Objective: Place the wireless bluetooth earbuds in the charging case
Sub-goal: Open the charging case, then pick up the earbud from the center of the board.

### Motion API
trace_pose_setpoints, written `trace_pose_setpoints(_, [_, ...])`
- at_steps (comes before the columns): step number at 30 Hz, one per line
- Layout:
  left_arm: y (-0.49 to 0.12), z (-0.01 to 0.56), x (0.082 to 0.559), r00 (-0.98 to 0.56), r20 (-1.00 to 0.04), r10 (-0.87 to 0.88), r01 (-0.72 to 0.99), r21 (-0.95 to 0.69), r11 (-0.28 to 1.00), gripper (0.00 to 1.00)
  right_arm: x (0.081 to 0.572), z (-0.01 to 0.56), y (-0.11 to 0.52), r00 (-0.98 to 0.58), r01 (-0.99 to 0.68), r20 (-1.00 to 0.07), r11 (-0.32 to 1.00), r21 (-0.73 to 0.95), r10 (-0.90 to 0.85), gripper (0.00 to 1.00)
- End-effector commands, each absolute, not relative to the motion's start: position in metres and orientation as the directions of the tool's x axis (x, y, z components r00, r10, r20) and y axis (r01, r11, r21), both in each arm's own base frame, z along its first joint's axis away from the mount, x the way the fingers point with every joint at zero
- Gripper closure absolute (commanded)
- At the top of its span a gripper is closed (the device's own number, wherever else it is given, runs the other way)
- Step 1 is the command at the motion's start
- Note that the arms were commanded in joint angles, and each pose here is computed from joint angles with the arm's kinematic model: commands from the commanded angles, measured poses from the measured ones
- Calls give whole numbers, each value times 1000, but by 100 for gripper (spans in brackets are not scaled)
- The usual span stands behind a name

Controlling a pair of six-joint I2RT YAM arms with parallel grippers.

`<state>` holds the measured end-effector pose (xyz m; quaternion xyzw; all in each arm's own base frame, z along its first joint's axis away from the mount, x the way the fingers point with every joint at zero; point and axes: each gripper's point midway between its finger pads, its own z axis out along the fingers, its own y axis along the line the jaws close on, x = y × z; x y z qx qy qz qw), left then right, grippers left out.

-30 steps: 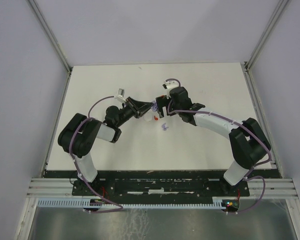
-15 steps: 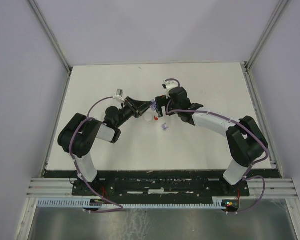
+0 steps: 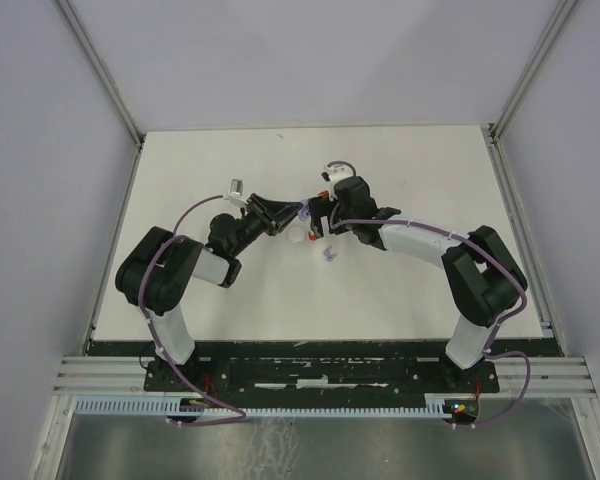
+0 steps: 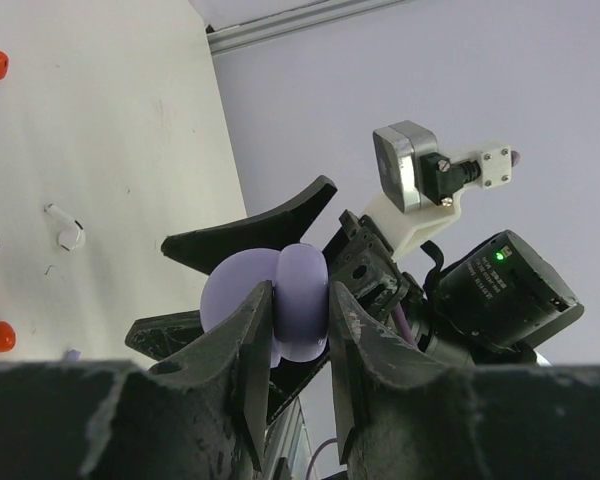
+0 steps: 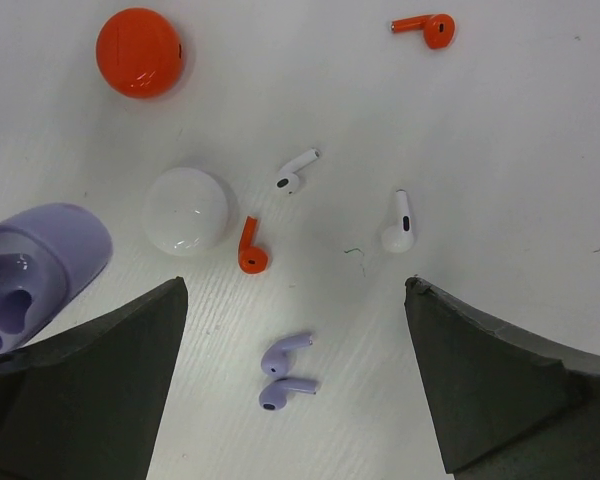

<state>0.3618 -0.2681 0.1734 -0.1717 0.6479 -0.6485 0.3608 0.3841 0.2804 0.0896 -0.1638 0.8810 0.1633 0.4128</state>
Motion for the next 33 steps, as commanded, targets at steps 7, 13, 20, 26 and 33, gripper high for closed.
trace_pose_setpoints(7, [-289, 191, 333, -768, -238, -594, 291, -957, 7, 75, 399, 138, 297, -508, -448, -859, 872, 197, -66, 2])
trace_pose_setpoints(13, [-289, 186, 334, -768, -230, -597, 283, -959, 5, 82, 396, 142, 277, -508, -419, -859, 890, 180, -65, 2])
trace_pose_setpoints(20, [-278, 174, 339, -752, -189, -631, 244, -970, 0, 84, 390, 159, 241, -513, -351, -856, 926, 140, -65, 2])
trace_pose_setpoints(26, [-257, 166, 345, -713, -122, -691, 204, -978, -38, 87, 385, 159, 224, -554, -307, -828, 945, 110, -84, 2])
trace_pose_setpoints(33, [-217, 159, 353, -584, -46, -811, 134, -990, -40, 88, 377, 138, 233, -655, -333, -744, 934, 128, -132, 7])
